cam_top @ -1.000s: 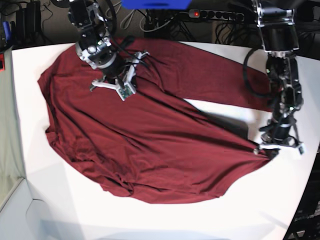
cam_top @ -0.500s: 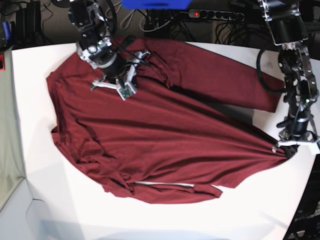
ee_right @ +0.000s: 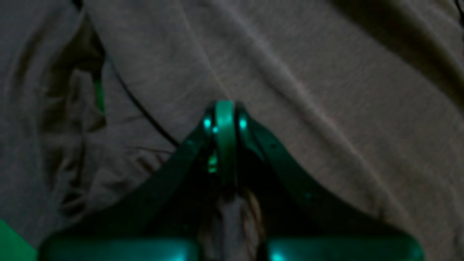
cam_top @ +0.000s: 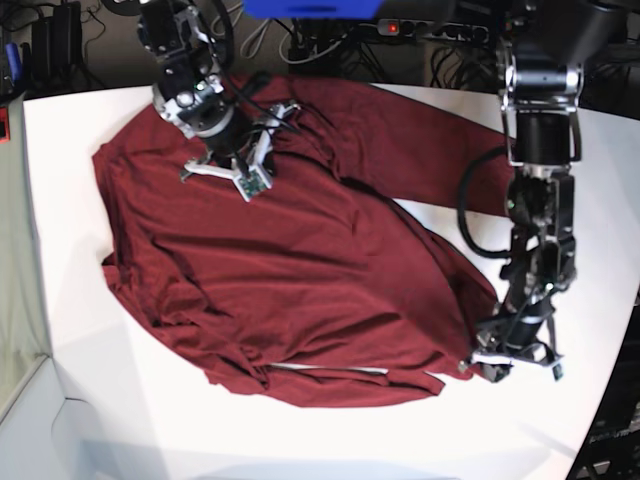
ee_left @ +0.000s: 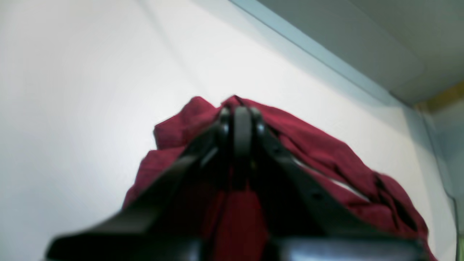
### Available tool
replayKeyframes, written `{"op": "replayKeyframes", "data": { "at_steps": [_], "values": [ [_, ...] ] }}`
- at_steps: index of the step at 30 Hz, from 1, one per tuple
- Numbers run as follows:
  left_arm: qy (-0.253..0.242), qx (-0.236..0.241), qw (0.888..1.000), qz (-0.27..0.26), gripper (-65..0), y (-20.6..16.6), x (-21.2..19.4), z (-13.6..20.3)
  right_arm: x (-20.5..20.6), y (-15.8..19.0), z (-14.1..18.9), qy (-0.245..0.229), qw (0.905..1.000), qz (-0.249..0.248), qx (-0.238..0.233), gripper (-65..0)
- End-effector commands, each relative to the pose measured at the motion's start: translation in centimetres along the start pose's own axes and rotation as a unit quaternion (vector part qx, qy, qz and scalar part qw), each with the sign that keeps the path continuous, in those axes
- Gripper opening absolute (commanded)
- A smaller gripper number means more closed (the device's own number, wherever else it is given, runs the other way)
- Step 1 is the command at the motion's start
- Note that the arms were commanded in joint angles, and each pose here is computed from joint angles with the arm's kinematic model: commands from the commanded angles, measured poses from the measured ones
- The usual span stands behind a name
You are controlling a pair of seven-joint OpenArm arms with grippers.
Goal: Layout the t-shirt on the table in an organized manner, then fold the t-shirt properly
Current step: 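Grasp the shirt side edge with the left gripper and drag it outward, then regrasp the shirt edge with the left gripper near the hem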
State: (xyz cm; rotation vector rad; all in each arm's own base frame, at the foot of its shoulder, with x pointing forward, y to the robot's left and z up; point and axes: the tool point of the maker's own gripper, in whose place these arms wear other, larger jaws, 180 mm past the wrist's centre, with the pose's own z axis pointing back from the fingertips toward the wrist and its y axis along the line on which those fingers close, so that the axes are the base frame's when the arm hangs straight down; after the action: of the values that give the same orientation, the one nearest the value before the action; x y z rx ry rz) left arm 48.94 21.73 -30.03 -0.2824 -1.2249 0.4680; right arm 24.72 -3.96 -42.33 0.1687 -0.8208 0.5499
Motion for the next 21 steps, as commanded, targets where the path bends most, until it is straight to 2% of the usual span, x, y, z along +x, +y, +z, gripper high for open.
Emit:
{"op": "replayKeyframes", "data": {
  "at_steps": [1, 7, 9, 13, 17, 21],
  "values": [
    [-0.034, -0.012, 0.999, 0.0, -64.6, -1.3, 2.7, -0.8, 1.1, -0.2, 0.2, -0.02, 0.9998, 0.0, -0.001, -65.0],
    [-0.006, -0.014, 0.999, -0.031, -64.4, -2.8, 0.1, -3.0, 0.9, -0.1, 0.2, -0.018, 0.9998, -0.001, 0.0, -65.0],
    [0.003, -0.014, 0.999, -0.042, -62.1, -3.2, -0.3, -3.6, 1.0, -0.1, 0.2, -0.019, 0.9998, 0.0, 0.0, -65.0],
    [0.028, 0.004, 0.998, -0.049, -46.4, -1.9, -1.7, -4.2, 1.0, -0.1, 0.2, -0.019, 0.9998, -0.001, 0.0, -65.0],
    [0.028, 0.006, 0.998, -0.052, -31.4, -1.5, -1.6, -4.0, 1.1, -0.1, 0.2, -0.02, 0.9998, -0.001, 0.0, -65.0],
    [0.011, 0.006, 0.998, -0.068, -23.4, 0.4, -1.1, -2.2, 1.1, -0.1, 0.2, -0.021, 0.9998, -0.001, 0.0, -65.0]
  ]
}}
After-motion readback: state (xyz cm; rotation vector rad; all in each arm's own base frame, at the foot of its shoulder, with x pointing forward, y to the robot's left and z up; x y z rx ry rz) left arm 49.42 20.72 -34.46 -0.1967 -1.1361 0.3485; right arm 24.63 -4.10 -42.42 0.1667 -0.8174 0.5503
